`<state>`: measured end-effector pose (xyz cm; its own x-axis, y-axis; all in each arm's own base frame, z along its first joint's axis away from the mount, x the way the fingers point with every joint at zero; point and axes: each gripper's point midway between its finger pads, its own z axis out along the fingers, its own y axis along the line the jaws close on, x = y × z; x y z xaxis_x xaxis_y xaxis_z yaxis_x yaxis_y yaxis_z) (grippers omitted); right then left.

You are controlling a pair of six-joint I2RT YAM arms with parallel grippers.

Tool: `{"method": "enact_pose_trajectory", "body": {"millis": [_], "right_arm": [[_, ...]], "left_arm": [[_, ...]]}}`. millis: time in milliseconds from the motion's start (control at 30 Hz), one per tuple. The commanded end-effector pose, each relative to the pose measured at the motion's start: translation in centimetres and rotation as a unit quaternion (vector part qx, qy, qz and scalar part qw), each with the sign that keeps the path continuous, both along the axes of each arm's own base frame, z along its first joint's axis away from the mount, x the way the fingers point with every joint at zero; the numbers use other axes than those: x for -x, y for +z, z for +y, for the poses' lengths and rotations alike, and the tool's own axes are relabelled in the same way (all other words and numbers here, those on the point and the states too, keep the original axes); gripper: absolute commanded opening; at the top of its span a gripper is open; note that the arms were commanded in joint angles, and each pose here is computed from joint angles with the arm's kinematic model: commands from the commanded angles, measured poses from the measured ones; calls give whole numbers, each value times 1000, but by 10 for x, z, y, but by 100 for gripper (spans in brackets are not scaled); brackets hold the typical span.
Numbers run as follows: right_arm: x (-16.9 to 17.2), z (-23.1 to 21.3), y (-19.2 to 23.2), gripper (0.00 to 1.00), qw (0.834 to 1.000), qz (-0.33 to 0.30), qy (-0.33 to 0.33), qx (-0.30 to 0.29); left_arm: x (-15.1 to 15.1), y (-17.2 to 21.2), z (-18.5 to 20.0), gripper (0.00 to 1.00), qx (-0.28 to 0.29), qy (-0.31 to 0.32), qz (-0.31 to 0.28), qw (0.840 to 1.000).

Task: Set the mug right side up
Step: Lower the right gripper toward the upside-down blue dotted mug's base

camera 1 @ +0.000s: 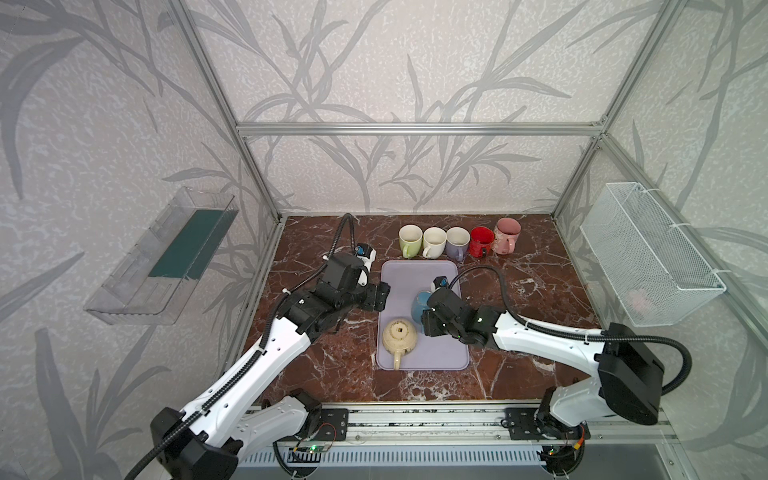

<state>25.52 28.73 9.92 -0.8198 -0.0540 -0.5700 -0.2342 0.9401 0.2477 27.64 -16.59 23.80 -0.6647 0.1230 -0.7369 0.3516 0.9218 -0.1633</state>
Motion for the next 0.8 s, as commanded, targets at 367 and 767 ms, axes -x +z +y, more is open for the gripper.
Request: {"method": "enact_pose_trajectory", "body": {"millis": [367,767], "right_arm": [[-6,-20,-7,45,997,-14,-2,72],[-11,-37,-5,34,989,-16,34,141]], "left_arm": [[2,-6,4,86,-18,0,1,1000],[-1,-10,3,86,-21,0,8,1000]]}}
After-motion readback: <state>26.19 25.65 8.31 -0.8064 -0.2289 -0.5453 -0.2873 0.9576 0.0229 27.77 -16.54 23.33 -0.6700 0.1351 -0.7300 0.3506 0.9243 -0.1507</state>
